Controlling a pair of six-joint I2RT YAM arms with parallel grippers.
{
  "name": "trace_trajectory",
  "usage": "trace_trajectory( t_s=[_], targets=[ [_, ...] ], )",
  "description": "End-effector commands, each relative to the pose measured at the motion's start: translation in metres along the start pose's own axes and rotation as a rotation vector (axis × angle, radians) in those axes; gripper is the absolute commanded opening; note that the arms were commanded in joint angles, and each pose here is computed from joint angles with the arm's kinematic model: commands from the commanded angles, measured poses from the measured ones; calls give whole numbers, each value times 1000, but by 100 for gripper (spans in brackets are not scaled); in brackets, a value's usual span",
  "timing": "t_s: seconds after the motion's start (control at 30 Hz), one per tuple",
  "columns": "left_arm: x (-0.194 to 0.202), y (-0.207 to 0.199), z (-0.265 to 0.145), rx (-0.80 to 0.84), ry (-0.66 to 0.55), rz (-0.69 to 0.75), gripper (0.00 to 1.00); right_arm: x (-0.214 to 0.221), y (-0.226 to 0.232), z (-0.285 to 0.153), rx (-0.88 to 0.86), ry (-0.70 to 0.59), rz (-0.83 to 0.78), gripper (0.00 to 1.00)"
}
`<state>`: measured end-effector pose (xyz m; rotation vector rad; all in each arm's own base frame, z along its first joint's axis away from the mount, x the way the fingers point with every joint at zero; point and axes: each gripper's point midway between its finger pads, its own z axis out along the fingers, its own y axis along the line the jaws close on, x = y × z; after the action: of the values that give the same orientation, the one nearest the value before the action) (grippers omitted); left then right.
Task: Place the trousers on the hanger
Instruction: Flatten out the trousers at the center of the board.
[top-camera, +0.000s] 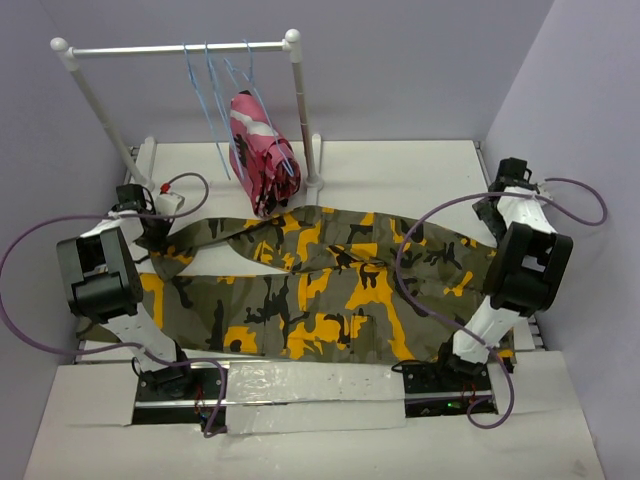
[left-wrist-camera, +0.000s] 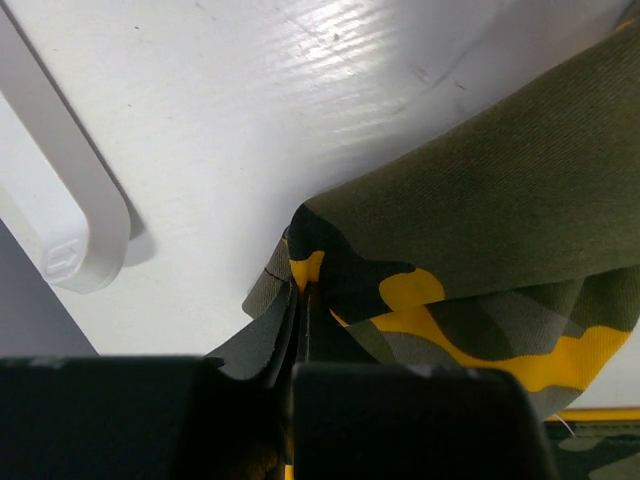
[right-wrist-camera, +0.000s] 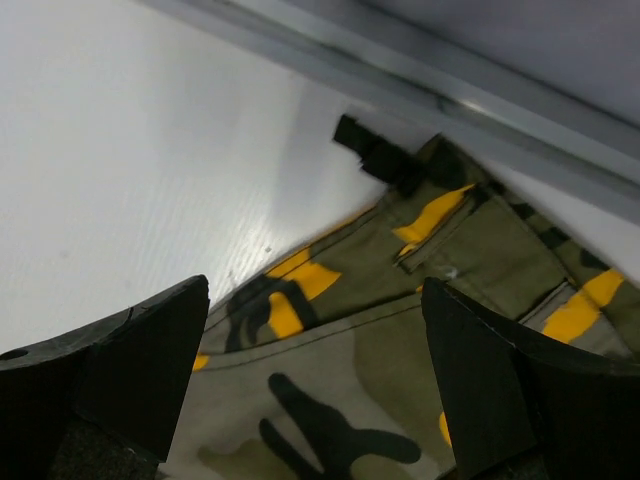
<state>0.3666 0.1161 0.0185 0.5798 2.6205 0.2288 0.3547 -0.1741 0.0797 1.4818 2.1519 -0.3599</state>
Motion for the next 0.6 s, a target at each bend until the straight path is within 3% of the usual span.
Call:
trace_trajectory(
  t_s=[0.0, 0.13, 0.33, 0.43, 0.47, 0.57],
  targets=[
    [4, 9, -2, -28, 40, -27, 0, 7, -11, 30, 91, 58, 0, 94],
    [5, 5, -7, -13, 47, -50, 0, 13, -8, 61, 151, 127, -69, 90],
    [3, 7, -8, -10, 66, -79, 0, 23, -9, 69, 139, 151, -82, 73],
    [2, 7, -9, -2, 69, -113, 0, 22, -9, 67, 132, 148, -82, 57],
    [1, 5, -10, 7, 67, -126, 0, 22, -8, 65, 116, 148, -86, 48],
    [-3, 7, -14, 0, 59, -145, 0, 25, -3, 59, 50, 152, -95, 5]
  ],
)
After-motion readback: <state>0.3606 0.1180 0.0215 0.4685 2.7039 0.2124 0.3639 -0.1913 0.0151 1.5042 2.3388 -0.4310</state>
